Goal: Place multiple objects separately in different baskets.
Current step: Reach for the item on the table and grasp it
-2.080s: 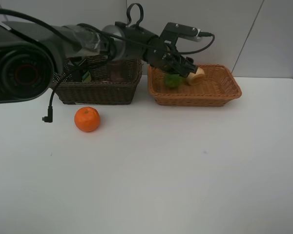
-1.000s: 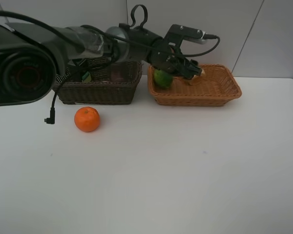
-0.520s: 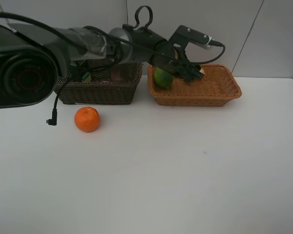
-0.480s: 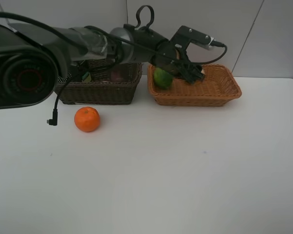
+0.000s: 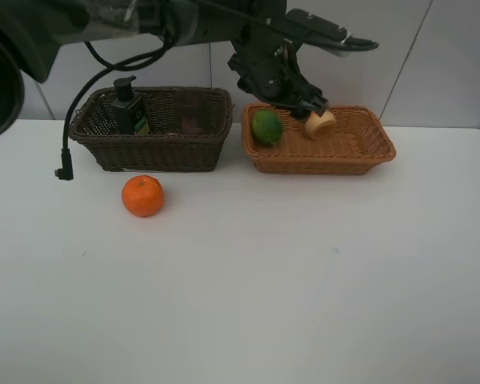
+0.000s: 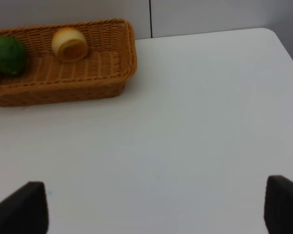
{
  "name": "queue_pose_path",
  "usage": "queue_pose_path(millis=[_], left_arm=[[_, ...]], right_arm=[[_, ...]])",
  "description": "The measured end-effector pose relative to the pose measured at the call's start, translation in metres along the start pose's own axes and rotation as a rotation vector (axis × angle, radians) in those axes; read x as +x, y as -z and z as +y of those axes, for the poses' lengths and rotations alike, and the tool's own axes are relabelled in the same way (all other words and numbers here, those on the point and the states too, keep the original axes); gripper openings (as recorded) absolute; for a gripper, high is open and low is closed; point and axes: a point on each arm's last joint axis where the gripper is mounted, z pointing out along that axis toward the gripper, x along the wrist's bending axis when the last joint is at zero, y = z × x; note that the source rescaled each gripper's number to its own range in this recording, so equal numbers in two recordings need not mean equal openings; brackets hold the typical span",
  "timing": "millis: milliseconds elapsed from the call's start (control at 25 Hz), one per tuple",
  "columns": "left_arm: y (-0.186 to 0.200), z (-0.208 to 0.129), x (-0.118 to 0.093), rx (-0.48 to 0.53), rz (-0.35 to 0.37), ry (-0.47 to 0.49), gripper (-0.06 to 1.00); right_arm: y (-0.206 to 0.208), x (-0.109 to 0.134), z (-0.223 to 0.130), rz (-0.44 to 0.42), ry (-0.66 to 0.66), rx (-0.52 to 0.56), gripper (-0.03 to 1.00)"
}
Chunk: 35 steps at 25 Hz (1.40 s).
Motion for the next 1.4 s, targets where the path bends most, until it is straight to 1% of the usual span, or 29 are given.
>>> queue_pose_path(millis=[120,400,640,760,960,1200,1400], left_arm=[[0.020,-0.002,0.005,0.082,0.020,-0.001,0.96],[0.059,-0.007,0.014,0.228,0.051,0.003,0.96],[0.083,-0.022,0.023,0.314,0.061,0.017,0.96],[0.089,-0.037,0.033,0.351,0.057,0.040,0.96],[0.097,-0.071,0.058,0.388,0.067,0.087,0.96],[0.105,-0.114,0.086,0.420,0.055,0.196,0.96],[0.099,-0.149,0.102,0.429,0.061,0.259,0.97]], right_arm=[[0.000,0.000,0.000,0.000,0.000,0.000,0.95],[0.000,0.000,0.000,0.000,0.000,0.000,0.95],[0.000,0.000,0.000,0.000,0.000,0.000,0.95],[0.000,0.000,0.000,0.000,0.000,0.000,0.95],[0.000,0.000,0.000,0.000,0.000,0.000,0.95],[0.000,0.000,0.000,0.000,0.000,0.000,0.95],[0.000,0.000,0.000,0.000,0.000,0.000,0.95]])
